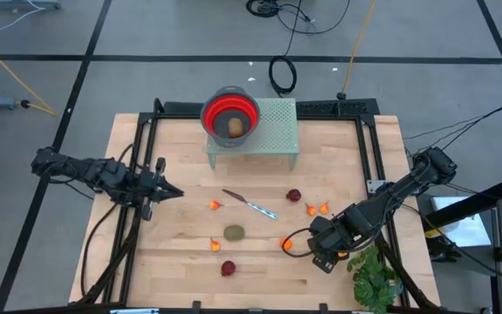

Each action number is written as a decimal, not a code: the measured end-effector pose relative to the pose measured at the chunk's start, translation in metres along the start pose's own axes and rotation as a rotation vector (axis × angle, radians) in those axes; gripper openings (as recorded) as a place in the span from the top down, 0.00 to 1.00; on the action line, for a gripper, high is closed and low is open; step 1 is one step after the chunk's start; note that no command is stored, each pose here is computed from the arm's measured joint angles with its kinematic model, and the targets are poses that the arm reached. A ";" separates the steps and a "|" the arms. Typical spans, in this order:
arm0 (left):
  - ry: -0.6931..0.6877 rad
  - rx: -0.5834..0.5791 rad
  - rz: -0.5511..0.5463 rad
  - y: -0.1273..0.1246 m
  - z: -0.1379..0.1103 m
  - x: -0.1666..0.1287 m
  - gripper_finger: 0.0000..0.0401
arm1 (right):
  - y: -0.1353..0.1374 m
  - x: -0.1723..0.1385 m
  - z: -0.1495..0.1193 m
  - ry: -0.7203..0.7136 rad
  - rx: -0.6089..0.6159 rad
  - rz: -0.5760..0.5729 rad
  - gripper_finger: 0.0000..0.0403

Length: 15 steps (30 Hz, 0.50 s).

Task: Pick & Place Fruit
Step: Put the mango into the red strainer bowl

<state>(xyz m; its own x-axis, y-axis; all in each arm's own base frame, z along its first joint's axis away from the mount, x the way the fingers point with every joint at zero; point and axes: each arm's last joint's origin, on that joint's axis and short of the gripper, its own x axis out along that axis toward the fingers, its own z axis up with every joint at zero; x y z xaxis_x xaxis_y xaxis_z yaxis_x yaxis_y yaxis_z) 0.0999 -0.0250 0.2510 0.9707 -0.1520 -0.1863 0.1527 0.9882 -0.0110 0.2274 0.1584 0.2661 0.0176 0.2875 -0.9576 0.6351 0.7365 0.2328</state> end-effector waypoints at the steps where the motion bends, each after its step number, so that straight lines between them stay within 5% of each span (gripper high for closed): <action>1: 0.000 0.005 -0.006 0.001 0.000 0.000 0.95 | 0.000 0.000 0.000 0.000 0.000 0.000 0.50; 9: 0.028 0.008 0.031 0.010 -0.003 0.000 0.95 | 0.000 0.000 0.000 0.000 0.016 0.000 0.49; 15: 0.028 -0.009 0.025 0.014 -0.003 0.000 0.95 | 0.000 0.000 0.000 0.001 0.028 -0.001 0.36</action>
<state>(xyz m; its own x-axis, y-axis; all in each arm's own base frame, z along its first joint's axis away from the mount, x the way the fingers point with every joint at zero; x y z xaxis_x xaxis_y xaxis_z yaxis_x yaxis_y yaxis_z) 0.1013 -0.0111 0.2483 0.9685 -0.1269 -0.2141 0.1267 0.9918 -0.0150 0.2273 0.1583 0.2661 0.0166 0.2872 -0.9577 0.6563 0.7195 0.2271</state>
